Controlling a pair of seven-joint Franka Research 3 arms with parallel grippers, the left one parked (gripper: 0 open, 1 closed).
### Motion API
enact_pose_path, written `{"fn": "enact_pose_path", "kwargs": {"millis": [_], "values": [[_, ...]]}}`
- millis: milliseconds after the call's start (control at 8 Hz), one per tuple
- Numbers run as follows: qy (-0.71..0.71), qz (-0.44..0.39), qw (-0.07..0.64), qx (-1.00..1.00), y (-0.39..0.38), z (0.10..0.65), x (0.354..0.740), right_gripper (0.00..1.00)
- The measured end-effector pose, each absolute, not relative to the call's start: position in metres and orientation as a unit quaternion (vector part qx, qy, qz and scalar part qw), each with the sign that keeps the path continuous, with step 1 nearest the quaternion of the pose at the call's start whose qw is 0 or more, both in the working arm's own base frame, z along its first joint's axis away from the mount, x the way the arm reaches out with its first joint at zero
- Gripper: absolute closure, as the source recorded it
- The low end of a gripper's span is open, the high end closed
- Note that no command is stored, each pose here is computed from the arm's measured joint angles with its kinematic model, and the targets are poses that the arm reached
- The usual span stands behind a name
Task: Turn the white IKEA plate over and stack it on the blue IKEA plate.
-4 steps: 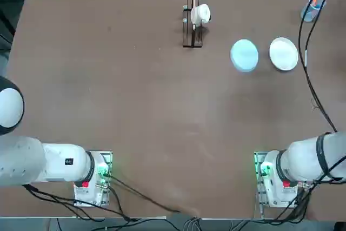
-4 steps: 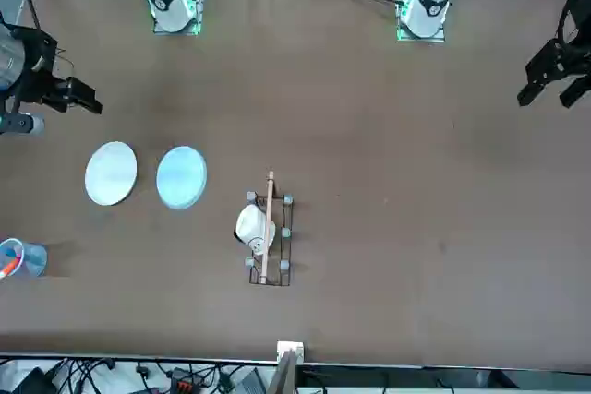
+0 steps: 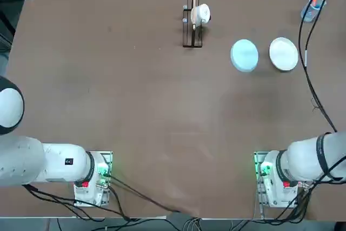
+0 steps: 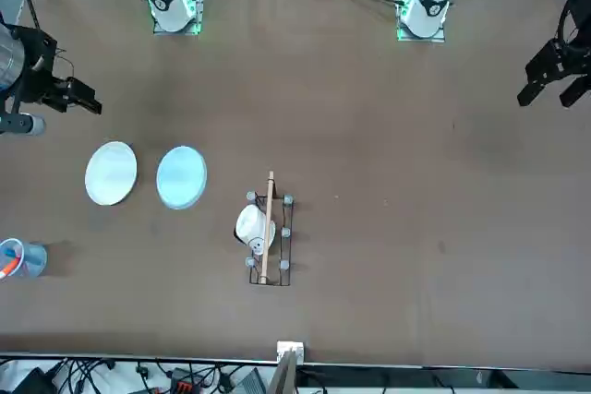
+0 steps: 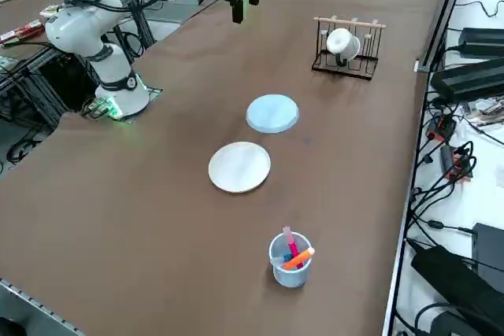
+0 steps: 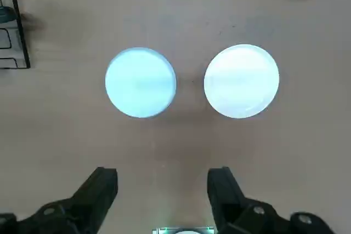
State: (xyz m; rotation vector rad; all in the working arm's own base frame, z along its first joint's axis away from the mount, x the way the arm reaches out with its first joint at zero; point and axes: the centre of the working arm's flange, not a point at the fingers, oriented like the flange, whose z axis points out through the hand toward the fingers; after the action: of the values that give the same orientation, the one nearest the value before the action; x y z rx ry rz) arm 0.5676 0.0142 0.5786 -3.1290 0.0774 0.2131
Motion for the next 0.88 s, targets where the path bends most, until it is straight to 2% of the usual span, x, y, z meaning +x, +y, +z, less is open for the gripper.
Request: {"fn": "enact_pose_path", "kwargs": {"millis": [375,625,875], "values": [[0.028,0.093,-0.006,-0.995,0.007,0.547,0.58,0.0],[0.04,0.095,-0.008,-0.995,-0.01,0.481,0.599,0.0],[0.041,0.066,-0.015,-0.997,-0.031,0.385,0.595,0.0]]}}
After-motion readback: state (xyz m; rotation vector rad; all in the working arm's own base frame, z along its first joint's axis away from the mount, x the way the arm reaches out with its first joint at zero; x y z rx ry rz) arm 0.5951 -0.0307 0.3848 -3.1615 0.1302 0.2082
